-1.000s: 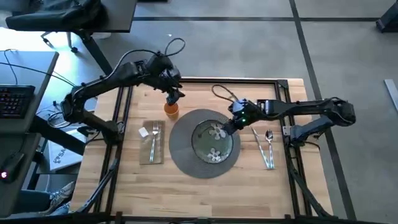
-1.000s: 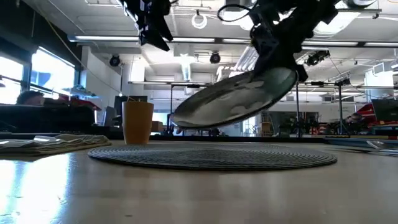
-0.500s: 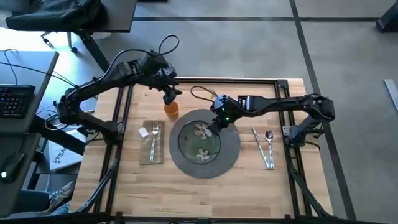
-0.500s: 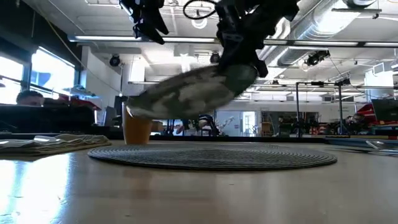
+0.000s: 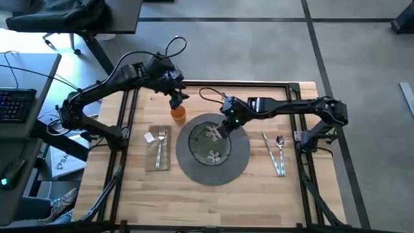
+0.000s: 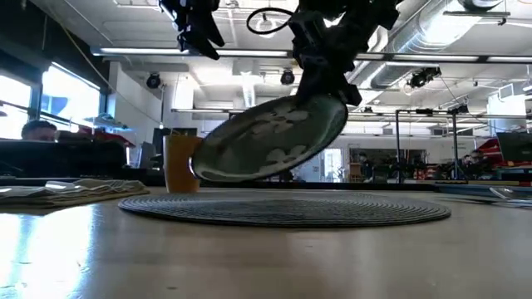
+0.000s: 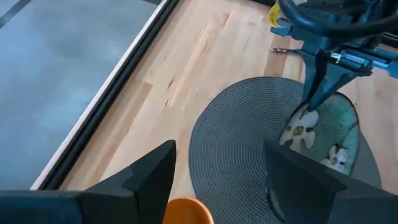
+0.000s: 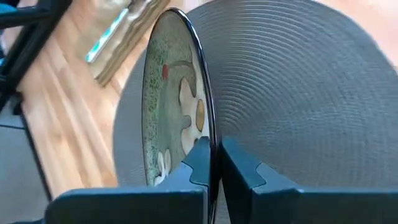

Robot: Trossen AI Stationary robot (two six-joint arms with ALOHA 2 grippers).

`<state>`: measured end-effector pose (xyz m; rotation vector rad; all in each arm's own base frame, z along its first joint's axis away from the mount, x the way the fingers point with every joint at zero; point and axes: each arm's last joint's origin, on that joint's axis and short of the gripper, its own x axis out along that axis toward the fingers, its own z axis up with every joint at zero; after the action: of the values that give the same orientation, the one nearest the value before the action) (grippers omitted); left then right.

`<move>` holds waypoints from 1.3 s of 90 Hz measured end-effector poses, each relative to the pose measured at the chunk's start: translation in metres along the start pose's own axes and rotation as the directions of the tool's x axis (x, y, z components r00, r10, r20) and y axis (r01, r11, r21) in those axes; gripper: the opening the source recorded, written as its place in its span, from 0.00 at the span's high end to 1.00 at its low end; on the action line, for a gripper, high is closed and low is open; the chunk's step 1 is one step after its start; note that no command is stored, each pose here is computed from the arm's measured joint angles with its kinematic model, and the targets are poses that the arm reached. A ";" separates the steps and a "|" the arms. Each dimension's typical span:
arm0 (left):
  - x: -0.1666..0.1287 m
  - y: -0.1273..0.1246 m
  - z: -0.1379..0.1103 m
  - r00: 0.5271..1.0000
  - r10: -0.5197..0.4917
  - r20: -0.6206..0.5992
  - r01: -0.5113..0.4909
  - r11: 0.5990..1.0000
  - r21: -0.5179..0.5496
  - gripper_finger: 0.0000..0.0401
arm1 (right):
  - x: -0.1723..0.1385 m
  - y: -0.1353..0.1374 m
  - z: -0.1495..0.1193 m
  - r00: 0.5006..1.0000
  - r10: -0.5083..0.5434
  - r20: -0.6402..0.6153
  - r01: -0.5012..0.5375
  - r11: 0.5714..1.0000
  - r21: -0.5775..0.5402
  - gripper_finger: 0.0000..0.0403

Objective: Set table place
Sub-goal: Put the green plate on the gray table mat

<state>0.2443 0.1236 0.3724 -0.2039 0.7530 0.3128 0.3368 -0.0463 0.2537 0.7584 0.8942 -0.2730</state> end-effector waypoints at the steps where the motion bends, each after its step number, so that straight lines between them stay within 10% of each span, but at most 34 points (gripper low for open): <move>1: 0.000 0.000 0.000 1.000 0.000 -0.001 0.000 1.000 0.001 0.44 | 0.000 0.000 0.000 1.000 0.002 -0.001 -0.002 1.000 0.000 1.00; 117: 0.000 -0.001 -0.001 1.000 -0.002 -0.007 0.002 1.000 0.027 0.44 | 0.037 -0.006 -0.007 0.995 -0.091 -0.050 0.088 0.995 -0.053 1.00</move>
<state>0.2444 0.1230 0.3718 -0.1804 0.7633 0.3002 0.3524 -0.0429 0.2186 0.6818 0.9829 -0.3093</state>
